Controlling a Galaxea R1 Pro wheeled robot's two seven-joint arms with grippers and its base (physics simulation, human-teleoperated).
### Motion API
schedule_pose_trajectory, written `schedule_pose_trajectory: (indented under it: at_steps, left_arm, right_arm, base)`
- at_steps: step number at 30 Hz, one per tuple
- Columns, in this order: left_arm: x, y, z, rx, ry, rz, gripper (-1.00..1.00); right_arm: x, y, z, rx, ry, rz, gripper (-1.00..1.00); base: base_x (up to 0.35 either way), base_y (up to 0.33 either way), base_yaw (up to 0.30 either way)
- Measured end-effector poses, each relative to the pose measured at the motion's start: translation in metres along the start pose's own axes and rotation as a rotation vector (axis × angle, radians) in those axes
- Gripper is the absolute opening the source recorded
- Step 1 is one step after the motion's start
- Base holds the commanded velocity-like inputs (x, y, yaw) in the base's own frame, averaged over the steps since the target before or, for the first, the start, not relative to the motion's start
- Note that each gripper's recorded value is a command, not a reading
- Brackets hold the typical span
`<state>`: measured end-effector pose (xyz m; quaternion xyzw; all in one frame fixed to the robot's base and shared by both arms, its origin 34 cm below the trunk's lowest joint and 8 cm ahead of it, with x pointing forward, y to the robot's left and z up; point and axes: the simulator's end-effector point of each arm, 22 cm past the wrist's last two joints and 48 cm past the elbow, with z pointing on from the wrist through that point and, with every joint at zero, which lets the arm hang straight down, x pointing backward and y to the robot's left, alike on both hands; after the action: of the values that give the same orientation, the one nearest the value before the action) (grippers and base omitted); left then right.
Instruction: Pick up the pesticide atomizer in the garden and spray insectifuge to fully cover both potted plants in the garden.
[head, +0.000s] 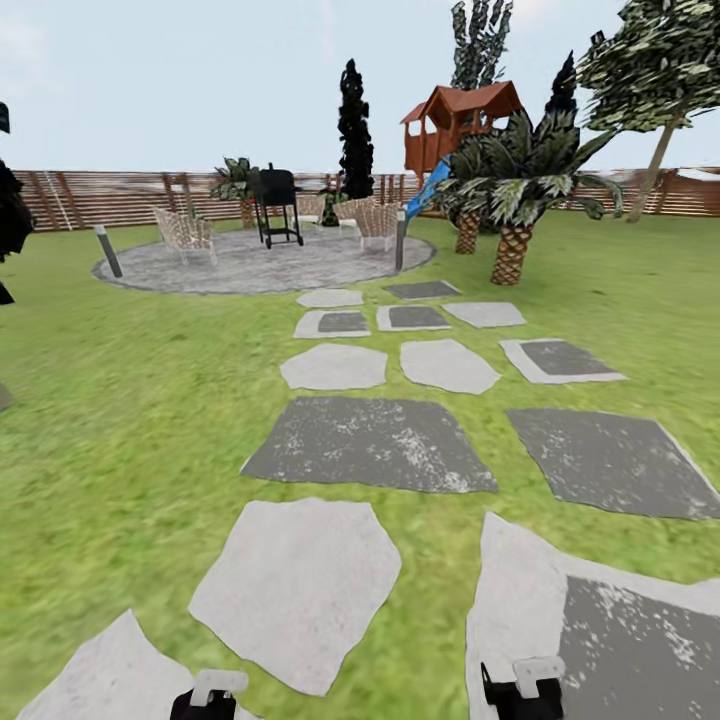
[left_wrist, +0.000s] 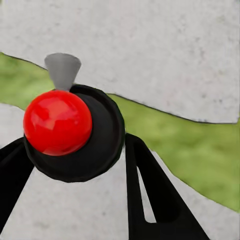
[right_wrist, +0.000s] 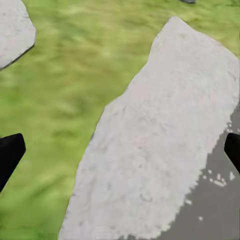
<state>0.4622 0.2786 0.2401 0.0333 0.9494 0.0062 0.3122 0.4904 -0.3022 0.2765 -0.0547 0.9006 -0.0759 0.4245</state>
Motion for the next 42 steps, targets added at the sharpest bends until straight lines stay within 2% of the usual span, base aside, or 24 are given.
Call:
schedule_pose_trajectory:
  at_steps: [28, 42]
  left_arm:
    - [0.008, 0.000, 0.002, 0.001, 0.017, -0.002, -1.00]
    - [0.009, -0.001, 0.002, 0.001, 0.020, -0.002, -1.00]
  right_arm:
    - [0.008, 0.001, 0.000, -0.003, 0.017, -0.001, 1.00]
    - [0.010, 0.001, 0.000, -0.005, 0.021, -0.003, 1.00]
  base:
    - [0.338, 0.000, 0.246]
    - [0.338, 0.000, 0.028]
